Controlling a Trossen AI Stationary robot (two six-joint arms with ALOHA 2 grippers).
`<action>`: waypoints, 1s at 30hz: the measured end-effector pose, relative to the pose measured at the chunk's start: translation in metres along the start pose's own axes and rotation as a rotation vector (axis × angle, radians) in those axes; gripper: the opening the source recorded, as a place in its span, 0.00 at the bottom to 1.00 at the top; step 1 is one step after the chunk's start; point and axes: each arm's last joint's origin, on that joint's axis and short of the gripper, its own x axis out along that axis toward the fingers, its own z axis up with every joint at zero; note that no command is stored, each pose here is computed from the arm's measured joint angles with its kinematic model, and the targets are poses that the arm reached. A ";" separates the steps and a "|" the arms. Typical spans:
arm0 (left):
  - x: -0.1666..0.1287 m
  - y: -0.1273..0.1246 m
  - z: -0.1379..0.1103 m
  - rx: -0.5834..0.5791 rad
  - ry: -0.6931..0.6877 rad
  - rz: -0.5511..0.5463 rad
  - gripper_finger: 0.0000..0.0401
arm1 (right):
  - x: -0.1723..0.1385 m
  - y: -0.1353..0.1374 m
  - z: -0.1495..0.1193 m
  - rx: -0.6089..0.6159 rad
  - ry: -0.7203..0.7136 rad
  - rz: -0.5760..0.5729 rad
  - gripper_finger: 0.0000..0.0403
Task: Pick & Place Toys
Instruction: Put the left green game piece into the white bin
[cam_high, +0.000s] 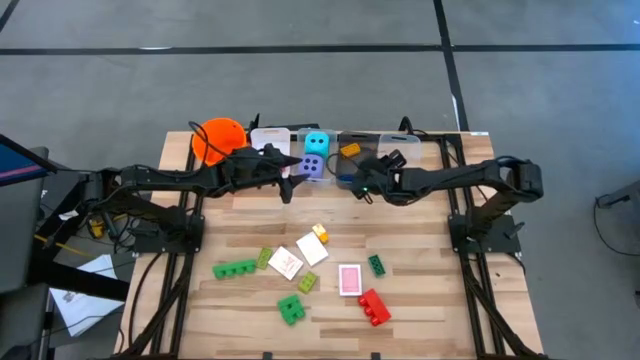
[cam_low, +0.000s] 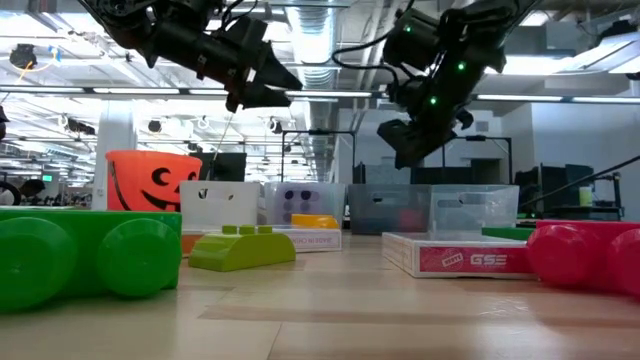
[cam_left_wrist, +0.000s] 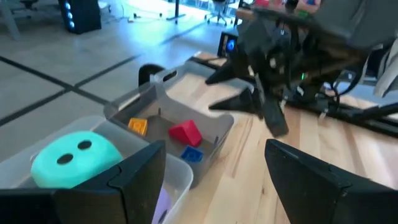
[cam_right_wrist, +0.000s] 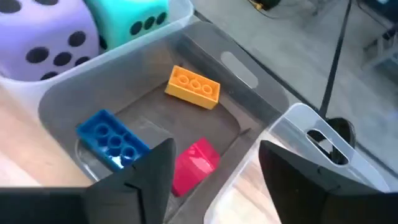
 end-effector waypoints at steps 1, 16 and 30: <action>0.000 0.000 0.001 0.001 -0.008 -0.002 0.66 | -0.001 0.002 0.000 -0.009 -0.004 0.005 0.59; 0.000 -0.002 0.000 0.011 -0.002 -0.006 0.66 | -0.072 0.046 -0.005 -0.168 -0.300 0.051 0.61; 0.000 -0.002 0.000 0.011 -0.005 -0.007 0.66 | -0.141 0.061 -0.027 -0.164 -0.451 0.146 0.61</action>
